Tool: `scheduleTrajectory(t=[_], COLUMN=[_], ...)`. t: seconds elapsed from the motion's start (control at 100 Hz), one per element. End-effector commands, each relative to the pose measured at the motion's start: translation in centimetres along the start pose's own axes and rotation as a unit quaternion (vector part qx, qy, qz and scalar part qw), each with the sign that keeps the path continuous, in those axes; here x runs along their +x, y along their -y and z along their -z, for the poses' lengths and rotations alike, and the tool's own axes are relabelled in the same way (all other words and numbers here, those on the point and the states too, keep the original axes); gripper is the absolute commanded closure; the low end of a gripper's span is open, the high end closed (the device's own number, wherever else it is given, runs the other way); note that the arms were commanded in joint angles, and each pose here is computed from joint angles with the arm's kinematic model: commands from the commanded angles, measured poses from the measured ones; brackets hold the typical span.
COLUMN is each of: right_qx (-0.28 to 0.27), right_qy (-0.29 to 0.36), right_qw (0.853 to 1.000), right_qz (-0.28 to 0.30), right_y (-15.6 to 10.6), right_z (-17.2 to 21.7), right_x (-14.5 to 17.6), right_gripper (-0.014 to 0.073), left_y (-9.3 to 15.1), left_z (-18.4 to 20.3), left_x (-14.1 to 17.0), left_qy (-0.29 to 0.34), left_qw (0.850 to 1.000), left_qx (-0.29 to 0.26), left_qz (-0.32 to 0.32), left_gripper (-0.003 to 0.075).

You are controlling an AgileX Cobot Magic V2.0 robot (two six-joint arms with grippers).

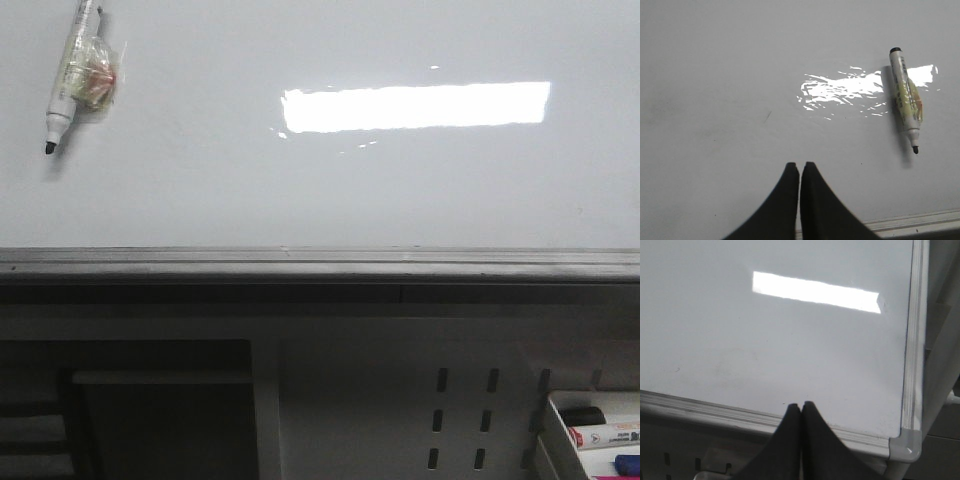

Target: Write number 4 on whiteboard

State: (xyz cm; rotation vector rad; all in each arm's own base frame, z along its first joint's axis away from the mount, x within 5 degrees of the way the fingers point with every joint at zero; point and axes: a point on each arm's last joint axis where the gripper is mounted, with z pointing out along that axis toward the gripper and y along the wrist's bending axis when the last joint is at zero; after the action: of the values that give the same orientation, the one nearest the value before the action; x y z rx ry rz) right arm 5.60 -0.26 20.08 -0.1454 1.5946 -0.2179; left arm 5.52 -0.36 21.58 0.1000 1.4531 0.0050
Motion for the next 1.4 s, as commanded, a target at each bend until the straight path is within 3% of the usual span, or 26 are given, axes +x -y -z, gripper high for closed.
scheduleTrajectory(t=[0.0,1.14,1.39], right_qx=[0.013,0.016,0.012], right_qy=[0.039,0.049,0.051], right_qw=[0.999,0.999,0.997], right_qz=[0.006,0.004,-0.055], right_y=[0.08,0.13,0.12], right_z=[0.09,0.11,0.11], right_x=[-0.12,-0.30,-0.32], right_gripper=[0.0648,0.0648,0.0648], left_y=[-0.05,-0.05,-0.17], left_z=[0.19,0.20,0.20], left_x=[0.03,0.01,0.03], left_qy=[0.040,0.041,0.040], left_qw=[0.999,0.999,0.996], left_qx=[-0.006,-0.006,-0.010], left_qz=[0.008,0.008,0.074], left_gripper=[0.0741,0.0741,0.0741])
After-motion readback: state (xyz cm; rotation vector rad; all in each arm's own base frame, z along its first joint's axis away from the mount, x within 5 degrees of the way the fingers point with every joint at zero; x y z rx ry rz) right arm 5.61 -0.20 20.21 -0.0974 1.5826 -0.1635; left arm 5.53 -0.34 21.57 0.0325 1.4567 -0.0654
